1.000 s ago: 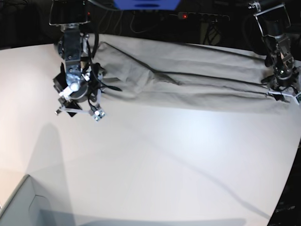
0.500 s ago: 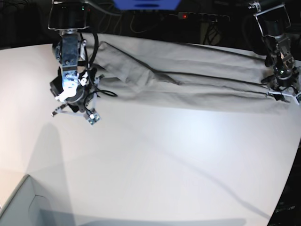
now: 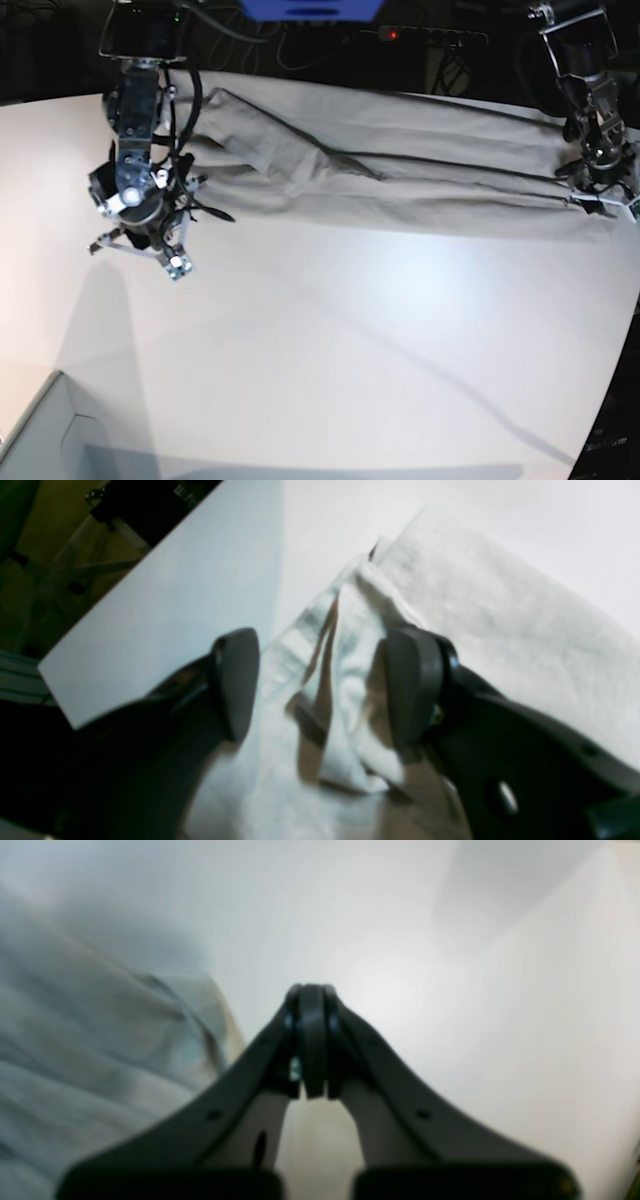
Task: Layout the t-shirt on the table in an organized manner, then fold the t-shirt properly
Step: 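Pull the strip end outward with the right gripper to straighten it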
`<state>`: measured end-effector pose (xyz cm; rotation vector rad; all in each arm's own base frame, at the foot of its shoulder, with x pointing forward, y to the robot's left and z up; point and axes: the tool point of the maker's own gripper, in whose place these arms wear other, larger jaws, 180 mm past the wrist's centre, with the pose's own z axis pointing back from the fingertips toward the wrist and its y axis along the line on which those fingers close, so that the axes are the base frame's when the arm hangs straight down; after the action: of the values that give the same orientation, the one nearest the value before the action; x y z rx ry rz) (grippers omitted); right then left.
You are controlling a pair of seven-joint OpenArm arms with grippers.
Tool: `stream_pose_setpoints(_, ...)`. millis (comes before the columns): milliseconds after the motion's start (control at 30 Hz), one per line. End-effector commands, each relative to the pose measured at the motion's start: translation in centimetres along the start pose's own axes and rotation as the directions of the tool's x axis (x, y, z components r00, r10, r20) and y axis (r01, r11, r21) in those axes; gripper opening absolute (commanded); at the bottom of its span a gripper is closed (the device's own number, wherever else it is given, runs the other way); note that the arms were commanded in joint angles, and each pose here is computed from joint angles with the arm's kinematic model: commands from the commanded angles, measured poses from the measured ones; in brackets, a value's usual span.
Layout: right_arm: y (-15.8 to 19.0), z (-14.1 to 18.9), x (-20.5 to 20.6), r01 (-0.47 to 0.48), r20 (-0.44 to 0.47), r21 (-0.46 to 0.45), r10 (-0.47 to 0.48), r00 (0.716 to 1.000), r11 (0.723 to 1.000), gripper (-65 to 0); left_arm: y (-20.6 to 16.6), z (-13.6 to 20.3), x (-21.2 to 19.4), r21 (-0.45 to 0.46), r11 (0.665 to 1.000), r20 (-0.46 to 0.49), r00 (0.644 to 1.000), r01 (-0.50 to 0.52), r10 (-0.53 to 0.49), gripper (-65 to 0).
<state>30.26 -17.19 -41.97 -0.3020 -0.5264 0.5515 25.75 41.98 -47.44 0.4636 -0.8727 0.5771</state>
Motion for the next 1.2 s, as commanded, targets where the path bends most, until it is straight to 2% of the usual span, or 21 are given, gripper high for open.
stream_pose_setpoints(0,-0.1,0.4,1.3,-0.016,0.035,-0.009,0.016,0.999,1.000,-55.1,0.0,0.3,-2.5,-0.006,1.000,-0.104,0.994,0.019,-0.019,-26.2)
stream_pose_setpoints(133,2.7,0.1,1.7,-0.080,0.045,0.046,0.078,0.996,0.996,-39.2,0.1,0.3,-2.6,-0.006,1.000,-0.105,0.994,0.020,-0.020,-26.2)
stream_pose_setpoints(200,4.3,-0.5,1.4,-0.107,0.028,0.085,0.105,0.994,0.991,-34.3,0.1,0.3,-2.6,-0.006,1.000,-0.105,0.994,0.020,-0.020,-26.2)
stream_pose_setpoints(267,4.8,-1.1,1.1,-0.113,0.015,0.106,0.112,0.994,0.988,-32.3,0.1,0.3,-2.6,-0.006,1.000,-0.105,0.994,0.020,-0.020,-26.2)
stream_pose_setpoints(433,4.5,-2.0,-0.1,-0.080,-0.026,0.118,0.083,0.996,0.990,-32.3,0.1,0.3,-2.6,-0.006,1.000,-0.105,0.994,0.020,-0.020,-26.2)
stream_pose_setpoints(567,2.1,-2.3,-0.5,-0.036,-0.041,0.078,0.039,0.998,0.996,-32.3,0.1,0.3,-2.6,-0.006,1.000,-0.105,0.994,0.020,-0.020,-26.2)
stream_pose_setpoints(733,1.4,-3.5,-2.1,-0.041,-0.095,0.088,0.049,0.994,0.995,-32.4,0.1,0.3,-2.6,-0.006,1.000,-0.105,0.994,0.020,-0.020,-26.2)
stream_pose_setpoints(867,0.8,-3.8,-3.0,-0.034,-0.117,0.079,0.044,0.992,0.996,-39.7,0.1,0.3,-2.6,-0.006,1.000,-0.105,0.994,0.020,-0.020,-26.2)
stream_pose_setpoints(1000,-2.2,-3.7,-3.1,0.062,-0.122,0.026,-0.058,0.991,0.998,-50.4,0.1,0.3,-2.6,-0.006,1.000,-0.105,0.994,0.020,-0.020,-26.2)
stream_pose_setpoints(1067,-3.6,-3.7,-3.4,0.125,-0.122,0.001,-0.124,0.985,0.992,-52.6,0.1,0.3,-2.6,-0.006,1.000,-0.105,0.994,0.020,-0.020,-26.2)
stream_pose_setpoints(1167,-5.0,-3.6,-3.8,0.180,-0.122,-0.026,-0.182,0.976,0.983,-52.3,0.1,0.3,-2.6,-0.006,1.000,-0.105,0.994,0.020,-0.020,-26.2)
